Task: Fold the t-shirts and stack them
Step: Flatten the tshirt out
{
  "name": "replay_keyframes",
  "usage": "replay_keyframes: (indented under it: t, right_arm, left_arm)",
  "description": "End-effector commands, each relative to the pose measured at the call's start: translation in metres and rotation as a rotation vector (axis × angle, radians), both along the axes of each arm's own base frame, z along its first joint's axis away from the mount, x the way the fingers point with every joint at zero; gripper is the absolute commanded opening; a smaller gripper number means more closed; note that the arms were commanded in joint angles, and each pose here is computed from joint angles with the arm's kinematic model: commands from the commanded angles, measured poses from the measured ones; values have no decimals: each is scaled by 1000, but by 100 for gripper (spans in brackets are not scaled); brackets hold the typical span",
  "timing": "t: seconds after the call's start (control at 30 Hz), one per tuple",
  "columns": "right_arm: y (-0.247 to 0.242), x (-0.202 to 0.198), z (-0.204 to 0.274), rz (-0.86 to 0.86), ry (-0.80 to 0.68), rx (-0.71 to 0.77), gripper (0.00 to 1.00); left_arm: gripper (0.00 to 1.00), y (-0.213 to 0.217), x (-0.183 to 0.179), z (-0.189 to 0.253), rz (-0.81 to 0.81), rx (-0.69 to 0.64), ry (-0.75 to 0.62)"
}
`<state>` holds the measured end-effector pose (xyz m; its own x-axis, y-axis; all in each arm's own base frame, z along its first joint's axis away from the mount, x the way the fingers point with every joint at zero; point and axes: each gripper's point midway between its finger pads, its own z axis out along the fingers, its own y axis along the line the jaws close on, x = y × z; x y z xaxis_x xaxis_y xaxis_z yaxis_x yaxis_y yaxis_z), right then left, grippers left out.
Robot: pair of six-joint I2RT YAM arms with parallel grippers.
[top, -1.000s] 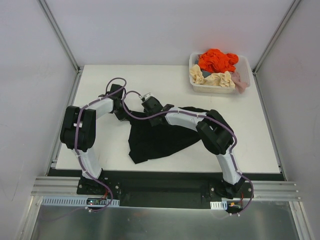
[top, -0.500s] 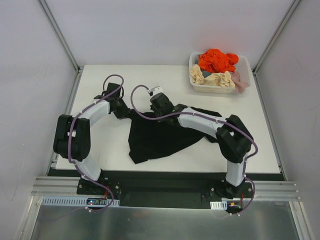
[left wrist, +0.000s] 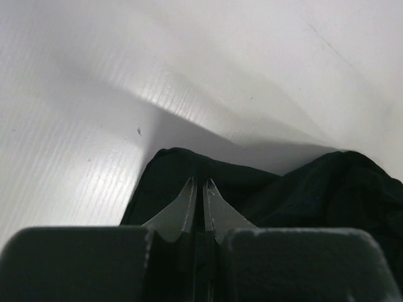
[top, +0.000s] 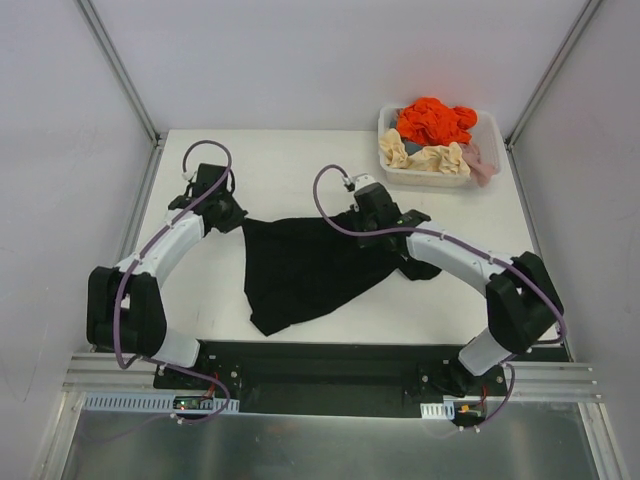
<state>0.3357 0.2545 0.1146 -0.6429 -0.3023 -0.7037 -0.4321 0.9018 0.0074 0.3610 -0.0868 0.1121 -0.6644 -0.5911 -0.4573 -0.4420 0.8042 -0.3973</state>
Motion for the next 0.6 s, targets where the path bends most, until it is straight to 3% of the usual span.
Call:
replay_keyframes:
  t: [0.0,0.13,0.33,0.57]
  right_arm:
    - [-55,8,65,-144,-183,15,0]
    - [-108,9,146,-267,-444,-37,1]
    - [-175,-26,282,-416,-785,-2,1]
    - [-228,-110,427,-401,-1120,165,1]
  left_arm:
    - [0,17,-5,40,37,54,-116]
    - [0,19,-3,97,44,40,-271]
    - [0,30,-25,217,66,21,-590]
    - [0,72,-117,360,196,47,-1011]
